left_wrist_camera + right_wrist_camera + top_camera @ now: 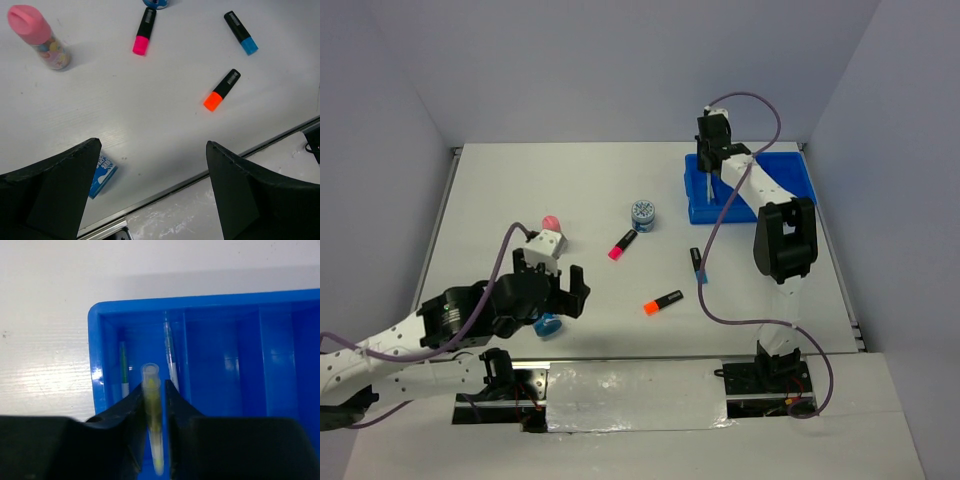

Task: Sort the stationery into containers
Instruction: Place the pen in the storage box, then pick up the pen from the center of the board.

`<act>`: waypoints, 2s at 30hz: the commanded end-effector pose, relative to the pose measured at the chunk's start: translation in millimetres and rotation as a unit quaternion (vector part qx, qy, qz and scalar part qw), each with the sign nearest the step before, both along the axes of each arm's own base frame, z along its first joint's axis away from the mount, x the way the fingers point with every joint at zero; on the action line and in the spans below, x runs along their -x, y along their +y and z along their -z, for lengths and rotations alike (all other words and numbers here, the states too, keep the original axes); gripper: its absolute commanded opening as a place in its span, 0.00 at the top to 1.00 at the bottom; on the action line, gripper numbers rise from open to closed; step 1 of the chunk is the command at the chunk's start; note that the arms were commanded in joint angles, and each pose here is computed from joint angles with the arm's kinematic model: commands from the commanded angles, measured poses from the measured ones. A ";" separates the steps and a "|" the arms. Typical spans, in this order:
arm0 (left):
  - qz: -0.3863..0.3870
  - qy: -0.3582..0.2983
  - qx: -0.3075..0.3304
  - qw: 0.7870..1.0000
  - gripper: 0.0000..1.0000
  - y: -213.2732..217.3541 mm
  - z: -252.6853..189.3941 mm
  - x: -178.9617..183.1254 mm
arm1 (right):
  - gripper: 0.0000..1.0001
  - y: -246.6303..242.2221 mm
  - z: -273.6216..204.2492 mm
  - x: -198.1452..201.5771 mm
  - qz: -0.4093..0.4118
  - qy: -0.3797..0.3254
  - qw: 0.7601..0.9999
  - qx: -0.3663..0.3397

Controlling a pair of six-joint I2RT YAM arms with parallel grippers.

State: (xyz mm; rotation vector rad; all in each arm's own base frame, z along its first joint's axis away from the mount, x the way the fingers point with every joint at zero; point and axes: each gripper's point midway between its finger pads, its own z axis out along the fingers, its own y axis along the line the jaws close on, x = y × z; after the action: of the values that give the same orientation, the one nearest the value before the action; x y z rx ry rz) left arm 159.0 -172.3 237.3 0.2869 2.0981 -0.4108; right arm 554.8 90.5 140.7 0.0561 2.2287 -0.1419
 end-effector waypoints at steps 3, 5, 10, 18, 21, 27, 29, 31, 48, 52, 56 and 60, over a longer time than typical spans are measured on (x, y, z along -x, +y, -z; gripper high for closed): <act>0.002 -0.031 0.033 0.999 0.01 15.9 -18.6 3.8 | 0.59 -2.2 -11.2 3.5 0.006 -0.004 1.000 -0.009; 0.012 -0.035 0.041 0.998 0.01 17.3 -23.9 6.8 | 0.52 -5.4 -11.8 6.4 0.017 0.004 1.000 -0.006; -0.002 -0.042 0.055 0.998 0.01 27.0 -26.4 7.4 | 0.47 -5.1 -28.8 11.7 0.024 0.002 1.000 -0.015; -0.085 -0.042 0.046 0.994 0.01 52.0 -22.1 -6.5 | 0.21 33.0 -80.8 105.8 -0.036 -0.025 0.998 -0.048; -0.084 -0.037 0.038 0.995 0.01 48.0 -18.5 -12.4 | 0.00 45.4 -63.9 155.2 -0.073 0.010 0.996 -0.051; -0.089 -0.011 0.001 0.996 0.01 42.6 -3.1 -24.5 | 0.04 43.1 -19.1 217.9 -0.096 0.042 0.992 -0.064; -0.092 -0.004 -0.007 0.996 0.01 41.7 1.6 -27.7 | 0.09 42.6 7.1 226.8 -0.100 0.081 0.990 -0.058; -0.085 0.001 -0.010 0.996 0.01 38.2 4.3 -28.8 | 0.16 42.8 32.1 231.4 -0.103 0.121 0.986 -0.046; -0.065 0.009 -0.016 0.998 0.01 29.9 9.4 -28.5 | 0.41 45.6 121.4 245.9 -0.094 0.252 0.963 -0.022; -0.063 0.010 -0.016 0.998 0.01 29.5 9.3 -28.0 | 0.64 56.7 129.2 254.5 -0.117 0.269 0.955 -0.048; -0.063 0.006 -0.011 0.998 0.01 30.7 7.1 -27.4 | 1.00 88.5 123.6 263.0 -0.183 0.262 0.942 -0.105; -0.062 0.004 -0.008 0.998 0.01 30.8 5.9 -27.0 | 1.00 119.4 72.9 259.5 -0.245 0.197 0.937 -0.151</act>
State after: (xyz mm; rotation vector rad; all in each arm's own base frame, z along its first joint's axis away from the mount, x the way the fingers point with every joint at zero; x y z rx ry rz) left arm 183.9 -139.2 224.9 0.1491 2.1482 -0.2998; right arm 290.8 170.4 20.8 -0.2972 2.7352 0.2621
